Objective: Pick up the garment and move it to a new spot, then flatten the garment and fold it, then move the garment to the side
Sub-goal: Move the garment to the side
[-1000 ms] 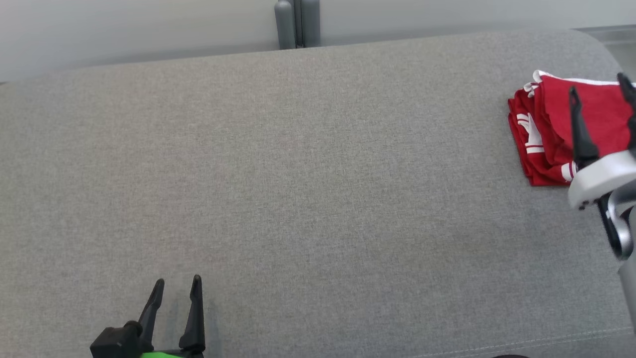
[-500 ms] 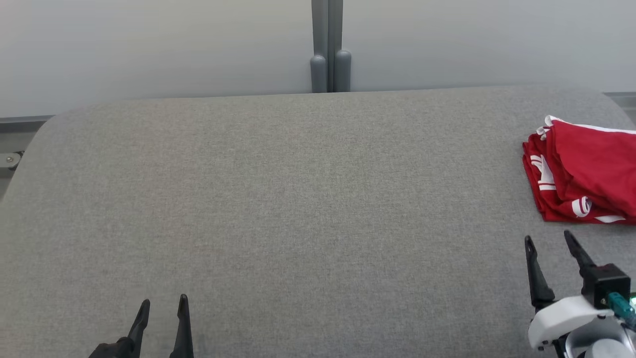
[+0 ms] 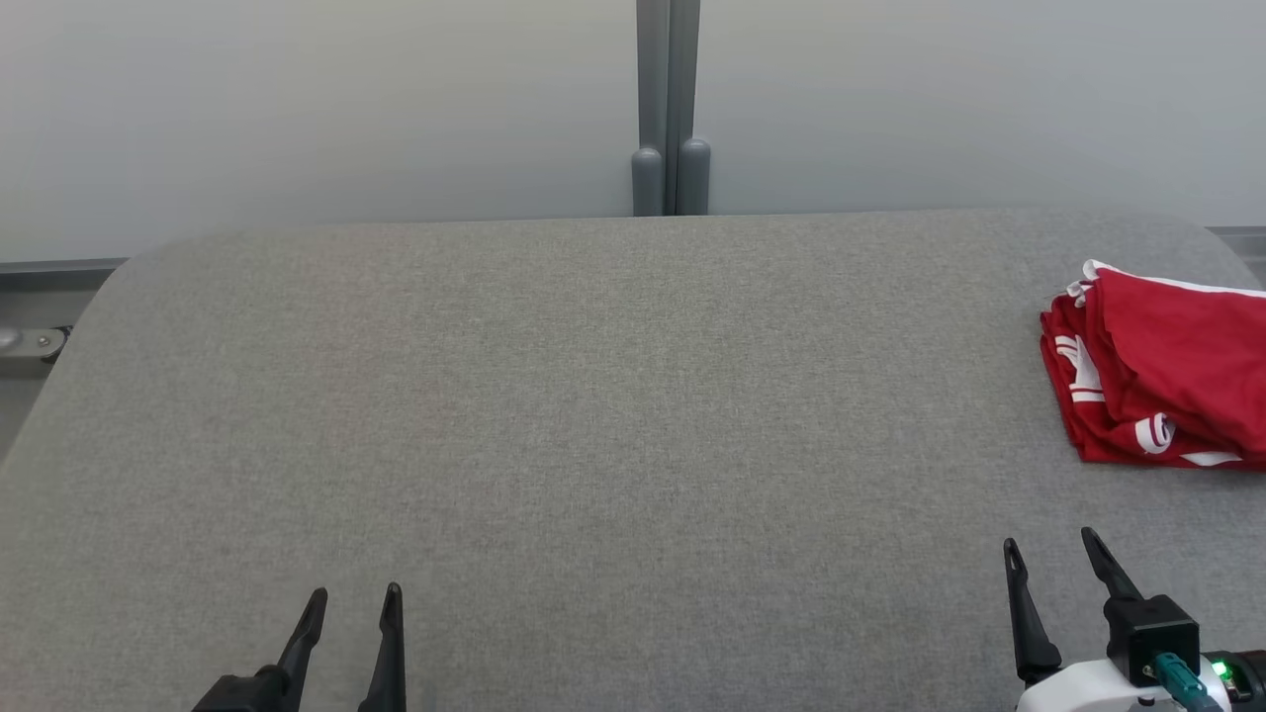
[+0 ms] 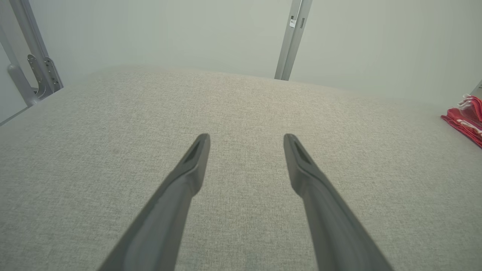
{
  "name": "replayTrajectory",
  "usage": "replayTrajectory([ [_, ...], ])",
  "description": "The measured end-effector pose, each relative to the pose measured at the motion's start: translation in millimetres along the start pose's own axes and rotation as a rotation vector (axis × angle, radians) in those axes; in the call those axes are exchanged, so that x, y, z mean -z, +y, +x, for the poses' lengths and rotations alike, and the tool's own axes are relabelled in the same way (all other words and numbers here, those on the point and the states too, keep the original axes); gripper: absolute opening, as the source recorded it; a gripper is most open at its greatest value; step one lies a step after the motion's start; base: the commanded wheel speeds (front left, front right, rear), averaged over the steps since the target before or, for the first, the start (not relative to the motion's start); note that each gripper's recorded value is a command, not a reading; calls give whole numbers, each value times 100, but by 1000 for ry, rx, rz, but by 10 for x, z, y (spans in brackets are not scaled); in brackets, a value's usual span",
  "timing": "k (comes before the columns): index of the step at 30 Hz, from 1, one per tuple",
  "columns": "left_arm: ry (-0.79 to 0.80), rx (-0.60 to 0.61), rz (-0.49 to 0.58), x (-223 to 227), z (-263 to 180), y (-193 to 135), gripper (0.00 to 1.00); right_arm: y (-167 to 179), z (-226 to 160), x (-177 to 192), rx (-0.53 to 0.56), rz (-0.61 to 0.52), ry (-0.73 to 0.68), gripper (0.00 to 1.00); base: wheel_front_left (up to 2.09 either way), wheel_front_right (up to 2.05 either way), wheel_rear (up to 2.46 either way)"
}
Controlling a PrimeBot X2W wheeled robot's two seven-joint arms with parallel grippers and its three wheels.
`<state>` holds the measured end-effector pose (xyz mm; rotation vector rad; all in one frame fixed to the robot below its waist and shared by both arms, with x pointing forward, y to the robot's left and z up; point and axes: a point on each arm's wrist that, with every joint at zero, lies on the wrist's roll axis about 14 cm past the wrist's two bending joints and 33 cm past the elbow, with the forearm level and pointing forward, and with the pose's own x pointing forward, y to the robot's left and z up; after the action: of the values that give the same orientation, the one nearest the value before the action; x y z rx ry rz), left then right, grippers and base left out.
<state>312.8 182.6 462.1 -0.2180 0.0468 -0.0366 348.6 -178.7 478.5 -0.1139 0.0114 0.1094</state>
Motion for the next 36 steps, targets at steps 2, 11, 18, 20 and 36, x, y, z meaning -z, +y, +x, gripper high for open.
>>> replayTrajectory([
  [2,3,20,-2,5,15,-53,100,-5,-37,30,6,-1,9,100,0,0,0],
  [11,14,75,-9,28,77,-193,100,-94,-102,40,45,3,12,100,0,0,0],
  [18,27,83,-6,59,97,-204,100,-178,-113,89,72,9,27,100,0,0,0],
  [20,29,84,-6,65,96,-205,100,-182,-113,96,74,12,29,100,0,0,0],
  [36,30,58,-2,71,63,-123,100,-108,-68,99,51,16,31,100,0,0,0],
])
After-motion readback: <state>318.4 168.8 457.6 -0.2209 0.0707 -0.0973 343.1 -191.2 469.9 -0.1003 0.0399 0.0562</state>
